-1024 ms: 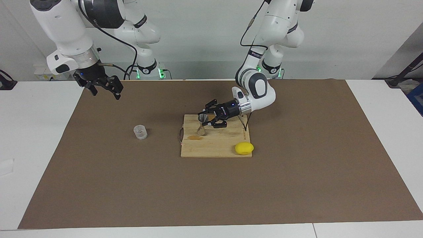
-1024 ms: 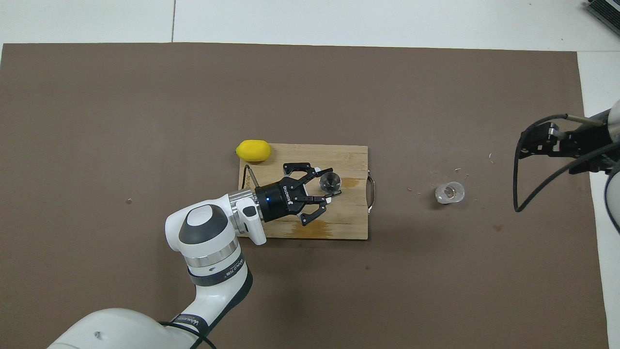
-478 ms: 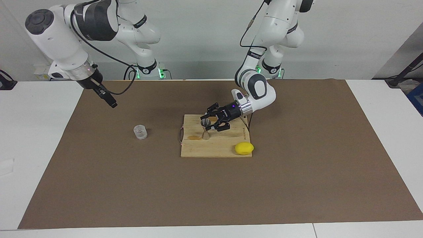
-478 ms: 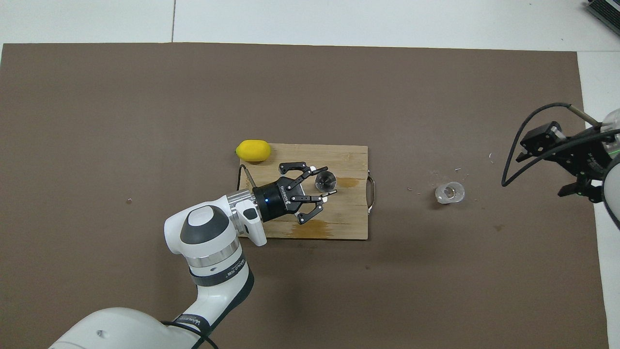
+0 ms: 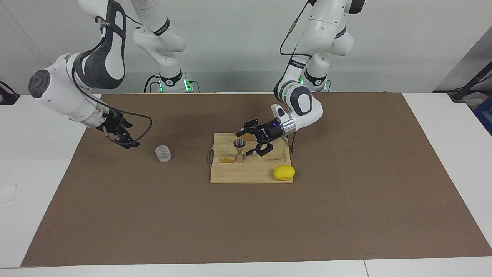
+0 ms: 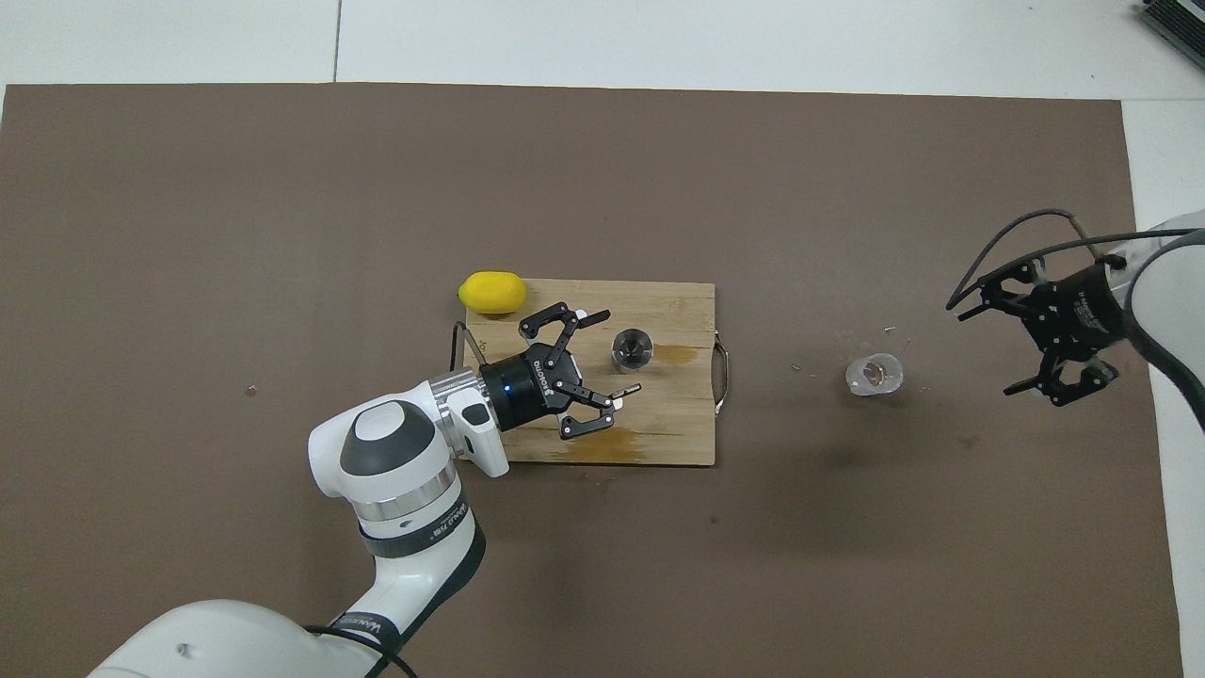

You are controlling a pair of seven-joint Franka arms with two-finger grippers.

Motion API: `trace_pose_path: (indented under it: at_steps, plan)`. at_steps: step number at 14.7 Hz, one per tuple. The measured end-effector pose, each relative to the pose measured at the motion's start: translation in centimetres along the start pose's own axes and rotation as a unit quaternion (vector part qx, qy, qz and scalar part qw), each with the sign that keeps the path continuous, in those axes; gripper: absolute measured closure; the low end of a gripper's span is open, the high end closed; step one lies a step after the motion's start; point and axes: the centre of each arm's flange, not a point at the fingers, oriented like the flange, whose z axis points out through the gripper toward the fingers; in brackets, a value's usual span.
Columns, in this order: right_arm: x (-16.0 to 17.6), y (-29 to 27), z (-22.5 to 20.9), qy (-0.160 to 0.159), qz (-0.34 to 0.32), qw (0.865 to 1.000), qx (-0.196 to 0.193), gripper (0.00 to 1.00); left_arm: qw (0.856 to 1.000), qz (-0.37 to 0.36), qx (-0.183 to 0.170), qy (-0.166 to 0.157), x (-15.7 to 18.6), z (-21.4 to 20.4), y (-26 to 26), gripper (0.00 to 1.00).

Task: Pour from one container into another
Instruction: 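Release the dark cup on the board while the right gripper reaches the glass, then grasp the glass cup with the right gripper while the left gripper withdraws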

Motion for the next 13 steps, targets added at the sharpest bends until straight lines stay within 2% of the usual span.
trace_pose_path:
  at_steps: [3, 8, 10, 13]
  plan:
    - [1.9, 0.0, 3.1, -0.017, 0.028, 0.999, 0.027, 0.01, 1.000, 0.001, -0.001, -0.016, -0.7, -2.8, 0.4, 0.00]
    - [2.9, 0.1, 6.4, -0.039, 0.072, 0.994, 0.069, 0.00, 0.998, 0.043, -0.034, -0.045, -2.0, -11.2, -2.5, 0.00]
    - [3.3, 0.0, 7.3, -0.045, 0.082, 0.993, 0.074, 0.00, 0.995, 0.062, -0.052, -0.061, -2.6, -14.3, -4.1, 0.00]
    - [4.0, 0.2, 9.6, -0.051, 0.093, 0.992, 0.065, 0.00, 0.988, 0.077, -0.084, -0.104, -3.5, -20.1, -7.3, 0.00]
